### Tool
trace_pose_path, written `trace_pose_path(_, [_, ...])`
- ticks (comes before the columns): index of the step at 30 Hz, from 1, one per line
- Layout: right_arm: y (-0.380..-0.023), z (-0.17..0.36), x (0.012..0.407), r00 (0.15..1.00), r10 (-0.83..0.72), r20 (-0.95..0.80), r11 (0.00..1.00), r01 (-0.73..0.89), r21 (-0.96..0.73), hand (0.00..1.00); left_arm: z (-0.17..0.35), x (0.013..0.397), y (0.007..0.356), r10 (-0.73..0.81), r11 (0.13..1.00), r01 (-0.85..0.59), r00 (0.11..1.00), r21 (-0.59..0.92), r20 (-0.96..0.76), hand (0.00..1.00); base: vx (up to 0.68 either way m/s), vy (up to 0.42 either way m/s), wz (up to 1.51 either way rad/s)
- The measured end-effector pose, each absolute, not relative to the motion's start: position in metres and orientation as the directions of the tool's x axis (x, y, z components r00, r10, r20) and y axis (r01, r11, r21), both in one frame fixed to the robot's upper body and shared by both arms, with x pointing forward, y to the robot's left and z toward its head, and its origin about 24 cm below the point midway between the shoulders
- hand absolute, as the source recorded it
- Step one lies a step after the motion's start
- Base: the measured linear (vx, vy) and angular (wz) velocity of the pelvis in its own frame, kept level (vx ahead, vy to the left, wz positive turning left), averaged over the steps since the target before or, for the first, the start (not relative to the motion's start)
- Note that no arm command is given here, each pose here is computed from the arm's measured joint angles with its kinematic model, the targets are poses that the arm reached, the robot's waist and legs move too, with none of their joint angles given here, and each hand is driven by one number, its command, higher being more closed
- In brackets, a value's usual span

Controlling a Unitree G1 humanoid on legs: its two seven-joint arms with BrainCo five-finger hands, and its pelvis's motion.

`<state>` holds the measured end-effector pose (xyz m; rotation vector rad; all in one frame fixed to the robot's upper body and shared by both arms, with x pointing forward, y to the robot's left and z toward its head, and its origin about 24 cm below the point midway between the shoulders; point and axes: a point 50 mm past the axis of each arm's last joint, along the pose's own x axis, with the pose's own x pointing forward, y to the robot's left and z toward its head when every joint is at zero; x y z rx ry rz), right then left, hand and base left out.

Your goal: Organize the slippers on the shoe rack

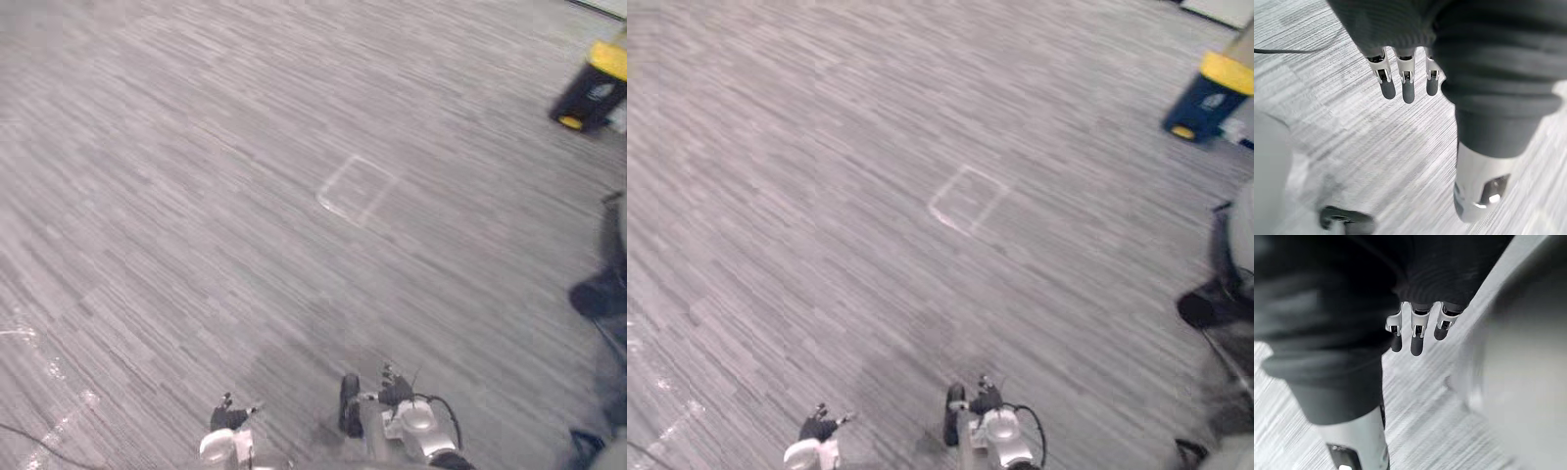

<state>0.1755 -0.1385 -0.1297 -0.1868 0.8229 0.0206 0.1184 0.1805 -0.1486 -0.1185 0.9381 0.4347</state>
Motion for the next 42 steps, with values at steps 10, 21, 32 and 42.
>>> trace_pose_path(10, [-0.132, -0.13, 0.177, 0.671, -0.065, -0.738, 0.992, -0.036, -0.12, 0.0, -0.133, 0.14, 0.189, 0.328, 0.919, -0.383, 0.613, 0.092, -0.719, 0.0, 0.52, 0.054, -0.04])
trace_pose_path(21, [-0.12, -0.139, 0.159, 0.631, -0.013, -0.776, 0.987, -0.115, -0.11, 0.0, -0.14, 0.127, 0.198, 0.331, 0.924, -0.358, 0.568, 0.137, -0.754, 0.0, 0.47, 0.213, -0.38])
trace_pose_path(32, [-0.126, -0.136, 0.168, 0.649, -0.023, -0.761, 0.985, -0.117, -0.129, 0.0, -0.148, 0.117, 0.19, 0.302, 0.937, -0.32, 0.528, 0.143, -0.794, 0.0, 0.47, -0.083, 0.08])
trace_pose_path(42, [-0.115, -0.14, 0.162, 0.614, -0.002, -0.789, 0.984, -0.139, -0.111, 0.0, -0.14, 0.118, 0.198, 0.361, 0.892, -0.44, 0.546, 0.108, -0.756, 0.0, 0.52, -0.096, -0.95])
